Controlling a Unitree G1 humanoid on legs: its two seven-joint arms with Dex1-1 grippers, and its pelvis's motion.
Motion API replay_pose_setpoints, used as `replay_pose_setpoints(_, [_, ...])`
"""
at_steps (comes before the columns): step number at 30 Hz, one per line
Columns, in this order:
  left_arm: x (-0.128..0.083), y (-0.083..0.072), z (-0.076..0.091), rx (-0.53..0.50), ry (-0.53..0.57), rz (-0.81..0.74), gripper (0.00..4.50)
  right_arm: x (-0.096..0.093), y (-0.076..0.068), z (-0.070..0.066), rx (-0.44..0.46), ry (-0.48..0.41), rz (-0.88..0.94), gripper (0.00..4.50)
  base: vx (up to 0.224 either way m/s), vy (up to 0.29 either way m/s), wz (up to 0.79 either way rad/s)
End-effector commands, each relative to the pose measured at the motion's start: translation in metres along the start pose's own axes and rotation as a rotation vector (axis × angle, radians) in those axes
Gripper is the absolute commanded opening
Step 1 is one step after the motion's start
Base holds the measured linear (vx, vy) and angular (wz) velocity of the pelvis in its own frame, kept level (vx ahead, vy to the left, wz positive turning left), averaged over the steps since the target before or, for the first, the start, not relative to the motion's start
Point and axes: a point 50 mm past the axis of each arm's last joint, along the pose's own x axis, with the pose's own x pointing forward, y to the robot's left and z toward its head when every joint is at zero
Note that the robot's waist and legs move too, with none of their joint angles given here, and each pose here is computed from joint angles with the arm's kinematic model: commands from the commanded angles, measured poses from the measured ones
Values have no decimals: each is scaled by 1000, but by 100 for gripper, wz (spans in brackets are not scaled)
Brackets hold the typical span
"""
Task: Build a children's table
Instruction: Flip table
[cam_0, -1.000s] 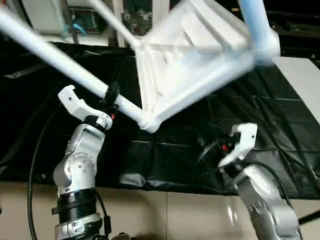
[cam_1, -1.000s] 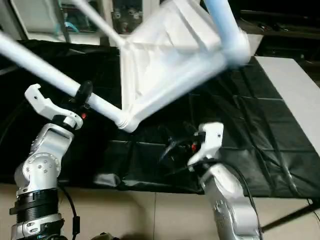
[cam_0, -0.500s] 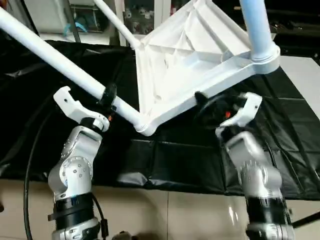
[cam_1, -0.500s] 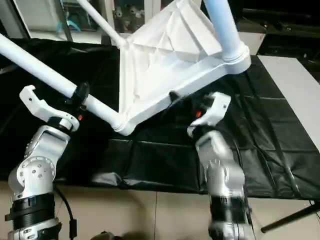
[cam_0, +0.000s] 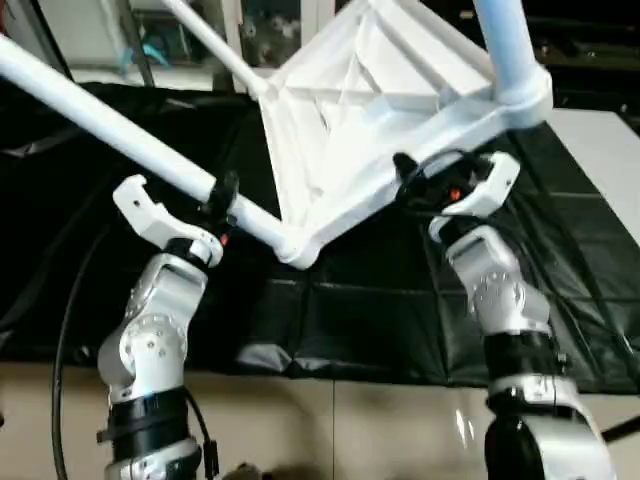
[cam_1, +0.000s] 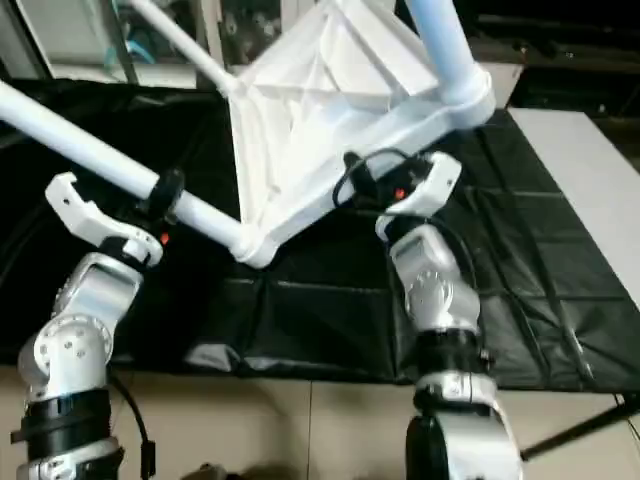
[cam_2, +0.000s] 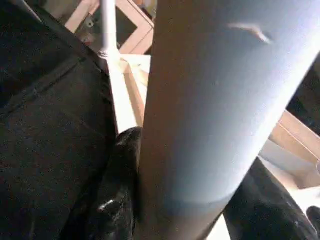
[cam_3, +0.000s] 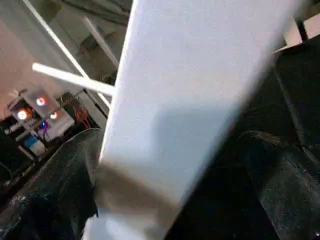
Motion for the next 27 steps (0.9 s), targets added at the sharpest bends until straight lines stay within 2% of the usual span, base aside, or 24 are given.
replay_pose_setpoints(1, [-1, -10, 6, -88, -44, -60, 190, -1, -14, 0, -18, 23, -70, 450, 0, 0, 0])
replay_pose_setpoints(5, [-1, -10, 6, -87, -46, -59, 190, 2, -18, -1, 22, 40, -68, 450, 0, 0, 0])
replay_pose_setpoints(6, [-1, -10, 6, -88, -46, -58, 190, 2, -18, 0, 23, 40, -66, 432, 0, 0, 0])
replay_pose_setpoints(8, [-1, -10, 6, -88, -47, -57, 190, 2, -18, -1, 32, 41, -54, 432, 0, 0, 0])
replay_pose_setpoints(15, [0, -10, 6, -93, -50, -52, 190, 2, -14, 2, 70, 10, -11, 363, 0, 0, 0])
replay_pose_setpoints(18, [0, -8, 5, -88, -48, -38, 190, 2, -13, 8, 92, -21, -2, 355, 0, 0, 0])
replay_pose_setpoints(19, [-1, -7, 5, -87, -48, -33, 190, 2, -12, 10, 107, -32, 0, 325, 0, 0, 0])
replay_pose_setpoints(24, [-1, -3, 5, -73, -50, -3, 190, 0, -9, 17, 108, -59, 6, 300, 0, 0, 0])
replay_pose_setpoints(27, [-2, 6, 4, -47, -50, 64, 190, -4, -2, 32, 81, -107, 21, 275, 0, 0, 0])
